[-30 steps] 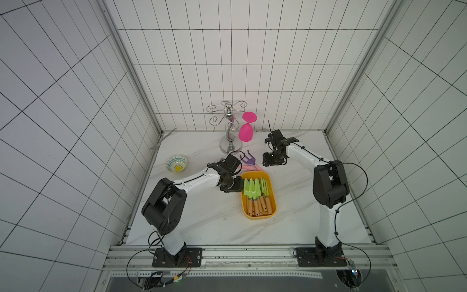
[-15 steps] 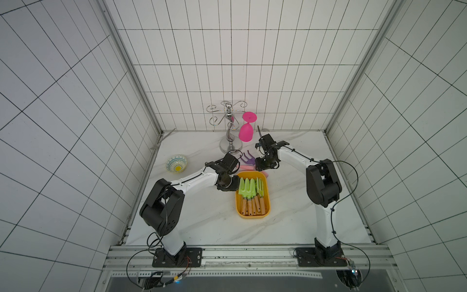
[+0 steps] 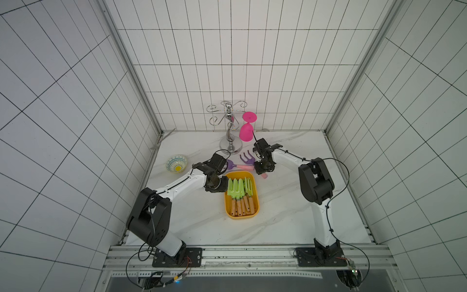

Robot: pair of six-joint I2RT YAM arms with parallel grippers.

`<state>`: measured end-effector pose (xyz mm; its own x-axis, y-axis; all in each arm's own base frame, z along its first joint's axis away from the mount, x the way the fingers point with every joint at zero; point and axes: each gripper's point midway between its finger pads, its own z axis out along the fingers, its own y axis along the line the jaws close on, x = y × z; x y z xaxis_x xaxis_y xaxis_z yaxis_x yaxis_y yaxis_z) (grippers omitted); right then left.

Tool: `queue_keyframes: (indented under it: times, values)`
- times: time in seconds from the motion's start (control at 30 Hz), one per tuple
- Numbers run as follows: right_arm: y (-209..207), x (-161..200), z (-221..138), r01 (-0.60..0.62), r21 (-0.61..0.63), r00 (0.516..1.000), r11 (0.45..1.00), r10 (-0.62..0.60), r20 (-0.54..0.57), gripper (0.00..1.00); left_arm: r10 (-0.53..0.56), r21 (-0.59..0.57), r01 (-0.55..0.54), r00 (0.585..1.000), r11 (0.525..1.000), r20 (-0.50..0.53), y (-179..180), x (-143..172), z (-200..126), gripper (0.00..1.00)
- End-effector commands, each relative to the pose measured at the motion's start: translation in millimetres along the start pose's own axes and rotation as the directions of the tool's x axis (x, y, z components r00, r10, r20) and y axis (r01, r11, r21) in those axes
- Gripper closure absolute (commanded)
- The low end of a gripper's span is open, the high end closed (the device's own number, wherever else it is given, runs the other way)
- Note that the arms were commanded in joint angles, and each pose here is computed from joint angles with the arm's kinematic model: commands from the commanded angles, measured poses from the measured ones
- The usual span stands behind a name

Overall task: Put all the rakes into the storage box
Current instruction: Pick up the rake at the center of the board, then adjust the storage box at the center of the board.

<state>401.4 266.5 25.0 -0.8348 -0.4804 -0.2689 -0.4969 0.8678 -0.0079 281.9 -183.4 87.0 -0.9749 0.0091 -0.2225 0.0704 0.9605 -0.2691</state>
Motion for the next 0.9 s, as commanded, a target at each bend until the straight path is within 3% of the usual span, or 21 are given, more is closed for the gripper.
queue_keyframes:
  times: [0.0,0.37,0.53,0.7,0.87]
  values:
    - [-1.4,5.8,7.1,0.007,0.033,1.000,0.999,-0.006,-0.031,0.55,0.023,0.012,-0.023,0.998,1.000,0.063,-5.1,-10.8,-22.2,0.64]
    - [5.4,24.0,22.6,0.004,0.069,0.998,0.998,0.001,-0.070,0.76,-0.004,-0.010,0.006,0.994,1.000,0.107,6.8,-12.1,-39.7,0.55]
    - [0.9,28.2,19.7,0.029,0.092,0.997,0.995,-0.022,-0.077,0.81,-0.013,-0.013,0.014,0.997,1.000,0.076,13.2,1.1,-34.5,0.53]
    - [1.2,25.9,-5.7,0.005,0.083,0.999,0.997,-0.002,-0.034,0.86,-0.050,0.020,0.049,0.998,0.999,0.041,12.7,12.9,-22.2,0.53]
    - [5.8,21.9,-54.1,-0.034,0.035,0.998,0.999,0.033,0.048,0.87,-0.077,0.048,0.076,0.997,0.996,0.017,11.0,24.1,-8.4,0.56]
